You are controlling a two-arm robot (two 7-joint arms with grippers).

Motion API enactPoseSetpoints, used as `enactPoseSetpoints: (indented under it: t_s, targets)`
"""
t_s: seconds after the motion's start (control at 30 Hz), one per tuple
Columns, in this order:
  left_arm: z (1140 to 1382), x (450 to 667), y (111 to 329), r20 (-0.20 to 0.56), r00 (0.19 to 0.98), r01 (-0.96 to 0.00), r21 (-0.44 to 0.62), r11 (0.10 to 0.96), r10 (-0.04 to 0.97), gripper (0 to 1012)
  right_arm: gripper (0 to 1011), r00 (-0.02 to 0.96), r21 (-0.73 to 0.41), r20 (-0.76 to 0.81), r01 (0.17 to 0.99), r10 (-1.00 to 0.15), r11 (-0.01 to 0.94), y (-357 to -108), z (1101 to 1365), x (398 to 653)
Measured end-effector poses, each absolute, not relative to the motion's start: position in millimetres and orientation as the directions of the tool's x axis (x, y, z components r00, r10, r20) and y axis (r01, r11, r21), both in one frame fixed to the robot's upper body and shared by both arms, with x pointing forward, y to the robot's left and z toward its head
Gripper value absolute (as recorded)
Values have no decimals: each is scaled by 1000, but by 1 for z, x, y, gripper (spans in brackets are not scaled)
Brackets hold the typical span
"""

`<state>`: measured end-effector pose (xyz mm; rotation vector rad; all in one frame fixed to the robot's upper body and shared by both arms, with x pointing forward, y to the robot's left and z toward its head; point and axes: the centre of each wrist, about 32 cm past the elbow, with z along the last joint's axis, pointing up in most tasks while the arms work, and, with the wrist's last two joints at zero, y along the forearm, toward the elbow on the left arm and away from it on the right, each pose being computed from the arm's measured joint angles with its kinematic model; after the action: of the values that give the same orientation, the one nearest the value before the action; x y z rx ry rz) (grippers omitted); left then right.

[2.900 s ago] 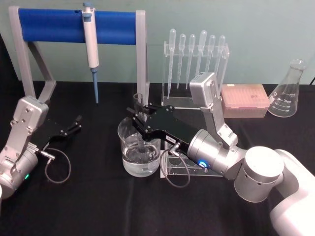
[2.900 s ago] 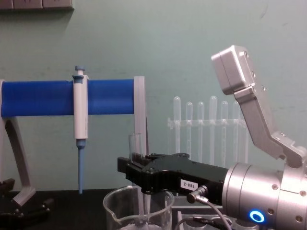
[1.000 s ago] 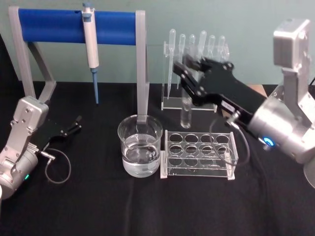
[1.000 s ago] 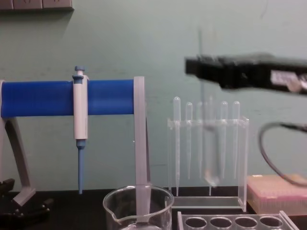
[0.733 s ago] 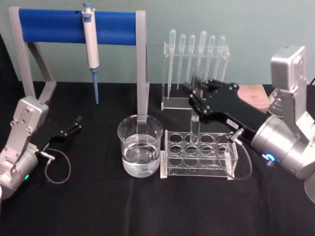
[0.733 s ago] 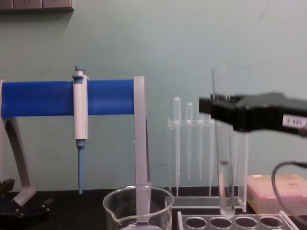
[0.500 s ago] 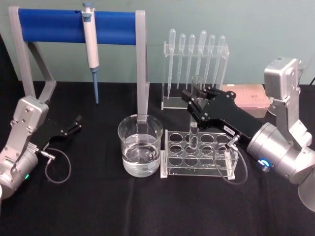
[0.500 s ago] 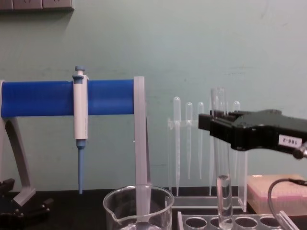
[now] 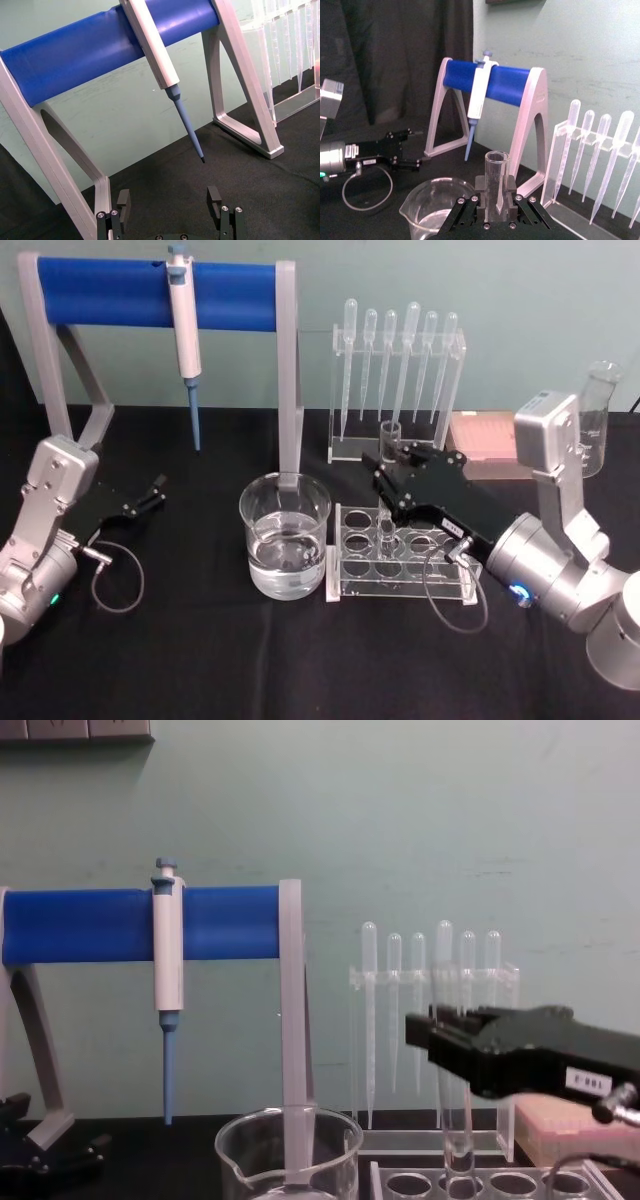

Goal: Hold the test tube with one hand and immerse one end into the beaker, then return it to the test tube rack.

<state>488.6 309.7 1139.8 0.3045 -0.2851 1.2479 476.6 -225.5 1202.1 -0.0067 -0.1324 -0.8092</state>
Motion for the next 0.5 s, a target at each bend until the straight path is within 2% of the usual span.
enactPoseSetpoints:
  t_s: [0.5]
  targets:
    - [1140, 489, 310, 374, 292, -955, 70, 287, 880, 1000, 230, 693, -42, 153, 717, -705, 696, -223, 1192, 480]
